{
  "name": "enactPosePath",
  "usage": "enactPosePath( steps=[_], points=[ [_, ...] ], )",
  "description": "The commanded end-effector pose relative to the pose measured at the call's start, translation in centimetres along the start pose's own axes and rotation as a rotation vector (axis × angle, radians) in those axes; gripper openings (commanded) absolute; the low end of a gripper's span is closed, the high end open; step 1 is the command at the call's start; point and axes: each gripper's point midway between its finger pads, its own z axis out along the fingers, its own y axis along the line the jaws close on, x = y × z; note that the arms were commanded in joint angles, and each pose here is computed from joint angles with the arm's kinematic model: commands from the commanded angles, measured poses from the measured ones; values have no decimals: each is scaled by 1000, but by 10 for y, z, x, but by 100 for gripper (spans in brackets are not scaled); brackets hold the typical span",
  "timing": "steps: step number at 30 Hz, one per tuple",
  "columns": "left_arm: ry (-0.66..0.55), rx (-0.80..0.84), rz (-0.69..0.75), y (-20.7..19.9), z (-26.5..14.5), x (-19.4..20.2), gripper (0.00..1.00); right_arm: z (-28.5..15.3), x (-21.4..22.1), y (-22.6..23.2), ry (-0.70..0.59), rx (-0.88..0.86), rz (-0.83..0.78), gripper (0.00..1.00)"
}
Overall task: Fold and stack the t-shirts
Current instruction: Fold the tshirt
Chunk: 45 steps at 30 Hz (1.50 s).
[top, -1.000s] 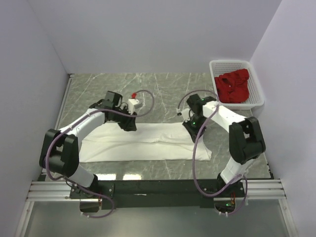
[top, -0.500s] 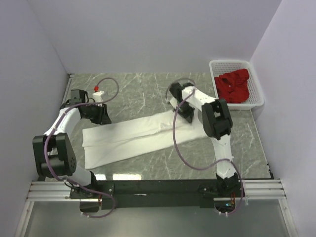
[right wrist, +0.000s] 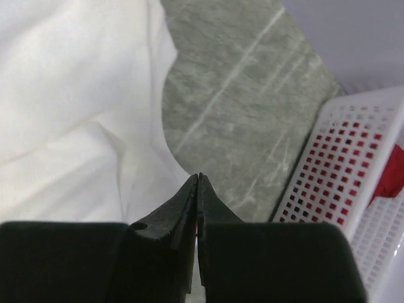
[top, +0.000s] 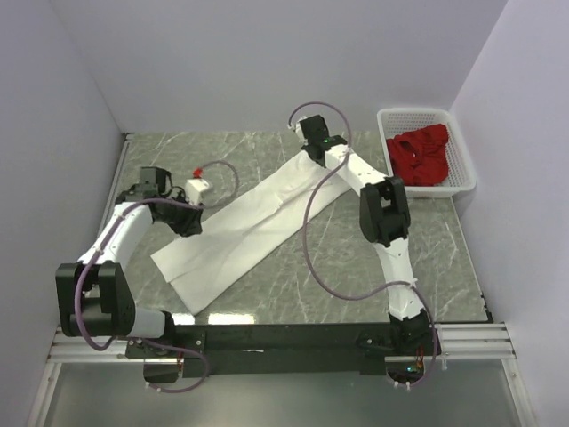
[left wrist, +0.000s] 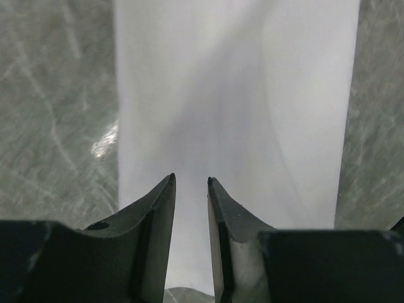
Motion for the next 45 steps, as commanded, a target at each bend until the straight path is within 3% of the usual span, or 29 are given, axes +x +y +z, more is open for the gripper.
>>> enactPosePath(
  steps=[1,3,11,19,23,27,29,34,36,39,45],
  points=[
    [80,8,206,-17,15,9,33,-72,-38,-87,-202,121,228,8],
    [105,20,257,-27,32,10,32,-92,-36,-87,-230,48,278,10],
    [209,84,343,-54,74,13,29,-131,19,-48,-109,-267,346,13],
    [431,179,423,-90,103,68,25,-152,65,-38,-14,-520,454,10],
    [474,296,494,-136,108,77,23,-161,79,-43,13,-599,494,9],
    [422,407,536,-201,122,52,22,-163,98,-39,63,-657,493,6],
    [338,491,490,-239,125,15,22,-161,105,-36,87,-664,493,4],
    [70,577,389,-272,105,-75,29,-151,99,-30,83,-689,503,1],
    [-69,602,350,-268,77,-106,32,-144,94,-23,88,-701,501,0],
    [-179,571,282,-247,53,-126,37,-135,80,-11,75,-718,479,0],
    [-234,424,85,-174,28,-132,37,-102,57,27,79,-662,344,0]
  ],
)
